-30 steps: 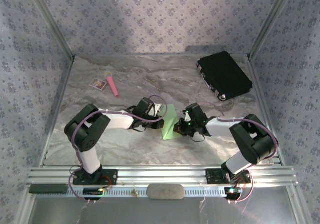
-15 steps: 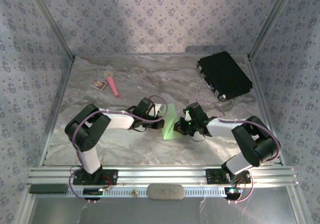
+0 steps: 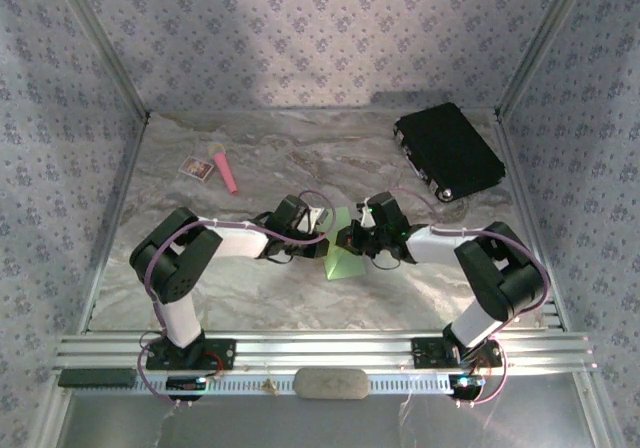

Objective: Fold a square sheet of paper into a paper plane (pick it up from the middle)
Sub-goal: Fold the triangle a second time at the center of the table.

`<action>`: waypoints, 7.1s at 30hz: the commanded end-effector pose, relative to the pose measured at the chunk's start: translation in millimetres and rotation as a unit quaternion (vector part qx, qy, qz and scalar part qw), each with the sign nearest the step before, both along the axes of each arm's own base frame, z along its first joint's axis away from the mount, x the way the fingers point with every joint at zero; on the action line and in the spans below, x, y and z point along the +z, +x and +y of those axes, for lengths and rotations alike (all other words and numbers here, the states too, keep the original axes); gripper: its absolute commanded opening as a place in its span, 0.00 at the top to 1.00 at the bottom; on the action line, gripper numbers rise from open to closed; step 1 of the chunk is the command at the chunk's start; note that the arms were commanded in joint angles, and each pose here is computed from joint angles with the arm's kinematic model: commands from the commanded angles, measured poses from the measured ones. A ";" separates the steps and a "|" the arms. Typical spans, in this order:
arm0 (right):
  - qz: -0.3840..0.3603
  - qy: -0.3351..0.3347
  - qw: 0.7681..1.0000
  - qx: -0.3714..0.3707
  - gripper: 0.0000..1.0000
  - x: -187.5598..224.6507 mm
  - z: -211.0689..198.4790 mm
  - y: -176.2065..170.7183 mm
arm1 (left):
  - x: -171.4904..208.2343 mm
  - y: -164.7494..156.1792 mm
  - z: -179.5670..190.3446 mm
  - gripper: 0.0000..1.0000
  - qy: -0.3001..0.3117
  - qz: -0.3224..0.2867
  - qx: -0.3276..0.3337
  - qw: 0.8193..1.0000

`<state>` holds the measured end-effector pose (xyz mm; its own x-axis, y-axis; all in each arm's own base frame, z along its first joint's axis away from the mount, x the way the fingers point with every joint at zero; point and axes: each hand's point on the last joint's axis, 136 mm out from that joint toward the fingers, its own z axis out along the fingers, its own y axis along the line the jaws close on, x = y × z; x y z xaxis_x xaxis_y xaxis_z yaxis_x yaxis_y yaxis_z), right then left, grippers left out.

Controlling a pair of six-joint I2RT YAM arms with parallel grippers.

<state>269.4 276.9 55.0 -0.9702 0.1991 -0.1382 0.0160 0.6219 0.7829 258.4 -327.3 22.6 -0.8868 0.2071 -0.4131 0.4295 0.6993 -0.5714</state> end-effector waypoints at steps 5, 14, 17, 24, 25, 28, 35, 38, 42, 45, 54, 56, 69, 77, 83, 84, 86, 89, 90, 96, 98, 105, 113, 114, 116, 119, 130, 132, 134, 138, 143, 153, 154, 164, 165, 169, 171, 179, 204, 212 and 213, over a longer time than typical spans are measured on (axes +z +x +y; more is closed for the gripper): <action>0.044 -0.019 0.999 0.000 1.00 -25.3 -5.5 -6.4 | -6.9 -2.4 -1.0 1.00 0.010 0.007 -0.009 1.000; 0.083 -0.055 0.995 -0.027 1.00 -58.0 -32.2 -28.4 | -10.6 -4.4 -1.9 1.00 0.012 0.016 -0.015 1.000; 0.076 -0.049 0.996 -0.026 1.00 -53.5 -30.7 -24.8 | -11.8 -5.3 -2.2 1.00 0.013 0.020 -0.017 1.000; 0.024 -0.032 0.999 -0.013 1.00 -13.4 -19.2 -0.9 | -12.8 -6.9 -1.0 1.00 0.018 0.023 -0.019 0.999; 0.022 -0.031 0.999 -0.013 1.00 -10.8 -18.3 1.9 | -13.8 -7.6 -0.4 1.00 0.019 0.024 -0.019 0.999; 0.028 -0.030 0.999 -0.010 1.00 -13.9 -17.7 7.3 | -13.6 -7.7 -0.6 1.00 0.018 0.025 -0.019 0.999; 0.077 -0.053 0.995 -0.033 1.00 -46.7 -38.1 0.9 | -14.5 -8.9 0.3 1.00 0.019 0.026 -0.019 0.999; 0.093 -0.059 0.993 -0.037 1.00 -57.4 -41.6 -4.5 | -14.5 -8.8 0.4 1.00 0.019 0.025 -0.019 0.999; 0.083 -0.048 0.995 -0.039 1.00 -47.9 -41.9 2.9 | -14.9 -9.1 0.3 1.00 0.021 0.028 -0.020 0.999; 0.055 -0.030 0.997 -0.039 1.00 -26.2 -37.3 14.5 | -14.0 -8.9 0.6 1.00 0.021 0.027 -0.019 0.999; 0.077 -0.030 0.995 -0.060 1.00 -42.5 -52.3 21.3 | -13.8 -9.1 1.1 1.00 0.021 0.027 -0.019 0.999; 0.091 -0.030 0.993 -0.074 1.00 -52.1 -60.0 17.9 | -13.6 -9.6 2.0 1.00 0.021 0.025 -0.018 0.999; 0.008 -0.011 1.000 -0.026 1.00 7.2 -40.9 23.3 | -14.0 -8.7 4.0 1.00 0.022 0.024 -0.016 0.999; 0.047 -0.005 0.999 0.004 1.00 -12.4 -9.0 4.9 | -12.9 -7.6 4.7 1.00 0.021 0.023 -0.016 0.999; 0.069 -0.026 0.997 -0.005 1.00 -34.1 -18.4 -8.7 | -14.5 -8.6 5.7 1.00 0.023 0.025 -0.016 0.999; 0.072 -0.031 0.997 -0.007 1.00 -37.6 -21.1 -10.7 | -15.0 -8.9 6.0 1.00 0.023 0.025 -0.016 0.999; 0.084 -0.043 0.995 -0.012 1.00 -48.6 -29.1 -17.1 | -15.2 -8.8 5.1 1.00 0.022 0.025 -0.016 0.999; 0.100 -0.059 0.993 -0.019 1.00 -63.8 -37.0 -23.7 | -15.1 -8.6 4.1 1.00 0.021 0.027 -0.017 0.999; 0.103 -0.062 0.992 -0.022 1.00 -66.7 -38.2 -24.8 | -14.3 -8.1 3.9 1.00 0.020 0.026 -0.016 0.999; 0.102 -0.071 0.992 -0.034 1.00 -69.1 -43.6 -26.5 | 3.7 -1.5 2.6 0.91 0.009 0.014 -0.001 1.000; 0.100 -0.070 0.992 -0.031 1.00 -67.2 -43.0 -26.1 | 15.0 2.1 2.9 0.82 0.005 0.005 0.008 1.000; 0.098 -0.068 0.992 -0.031 1.00 -65.4 -39.6 -22.3 | 56.0 2.3 4.1 0.66 -0.024 -0.002 0.042 0.999; 0.096 -0.068 0.992 -0.033 1.00 -63.1 -39.6 -21.7 | 64.4 -33.3 -16.8 0.95 -0.055 0.042 -0.018 0.997; 0.097 -0.068 0.992 -0.034 1.00 -63.7 -40.1 -21.9 | 62.3 -37.6 -19.5 0.96 -0.055 0.049 -0.027 0.997; 0.096 -0.068 0.992 -0.033 1.00 -63.1 -39.8 -22.0 | 55.5 -44.3 -22.9 0.97 -0.054 0.068 -0.038 0.996; 0.097 -0.069 0.992 -0.035 1.00 -63.3 -40.9 -22.4 | 49.9 -51.2 -30.7 0.97 -0.065 0.086 -0.054 0.993; 0.098 -0.070 0.992 -0.037 1.00 -64.9 -42.3 -23.3 | 29.3 -51.8 -42.8 0.95 -0.050 0.094 -0.067 0.992; 0.097 -0.069 0.992 -0.038 1.00 -65.0 -41.9 -22.7 | 23.9 -51.4 -42.6 0.95 -0.047 0.095 -0.067 0.992; 0.098 -0.069 0.992 -0.039 1.00 -65.6 -42.0 -22.5 | 18.8 -51.1 -42.0 0.95 -0.042 0.096 -0.066 0.992; 0.100 -0.069 0.992 -0.039 1.00 -66.4 -42.6 -23.3 | 4.0 -51.4 -36.2 0.94 -0.021 0.098 -0.060 0.993; 0.101 -0.070 0.992 -0.040 1.00 -67.4 -44.0 -24.3 | -6.5 -58.7 -27.8 0.94 -0.008 0.108 -0.061 0.992; 0.104 -0.074 0.991 -0.043 1.00 -70.0 -48.1 -25.3 | -12.8 -79.4 -5.4 0.94 0.014 0.124 -0.067 0.990; 0.104 -0.074 0.991 -0.043 1.00 -70.3 -48.4 -25.5 | -12.2 -81.1 -3.9 0.94 0.014 0.125 -0.068 0.990; 0.105 -0.072 0.991 -0.046 1.00 -70.1 -49.6 -24.5 | -8.4 -92.9 16.5 0.95 0.044 0.116 -0.072 0.990; 0.104 -0.072 0.991 -0.045 1.00 -70.1 -48.9 -24.4 | -4.7 -92.2 15.0 0.95 0.040 0.112 -0.074 0.990; 0.104 -0.070 0.991 -0.045 1.00 -69.1 -48.4 -24.2 | 16.4 -89.7 7.3 0.96 0.023 0.083 -0.084 0.993; 0.104 -0.070 0.991 -0.046 1.00 -69.5 -48.4 -24.2 | 28.7 -83.3 3.0 0.96 0.009 0.064 -0.078 0.995; 0.103 -0.067 0.991 -0.046 1.00 -68.7 -47.4 -24.1 | 43.6 -53.6 -21.4 0.96 -0.023 0.040 -0.058 0.997; 0.053 -0.056 0.997 0.015 1.00 -33.5 -17.1 -6.2 | -27.9 -60.3 2.3 1.00 0.052 0.089 -0.026 0.994; 0.081 -0.077 0.994 -0.002 1.00 -57.0 -46.3 0.3 | -30.8 -59.7 5.0 1.00 0.054 0.092 -0.025 0.994; 0.078 -0.082 0.994 -0.007 1.00 -55.2 -51.4 4.3 | -31.2 -60.0 5.3 1.00 0.054 0.093 -0.025 0.994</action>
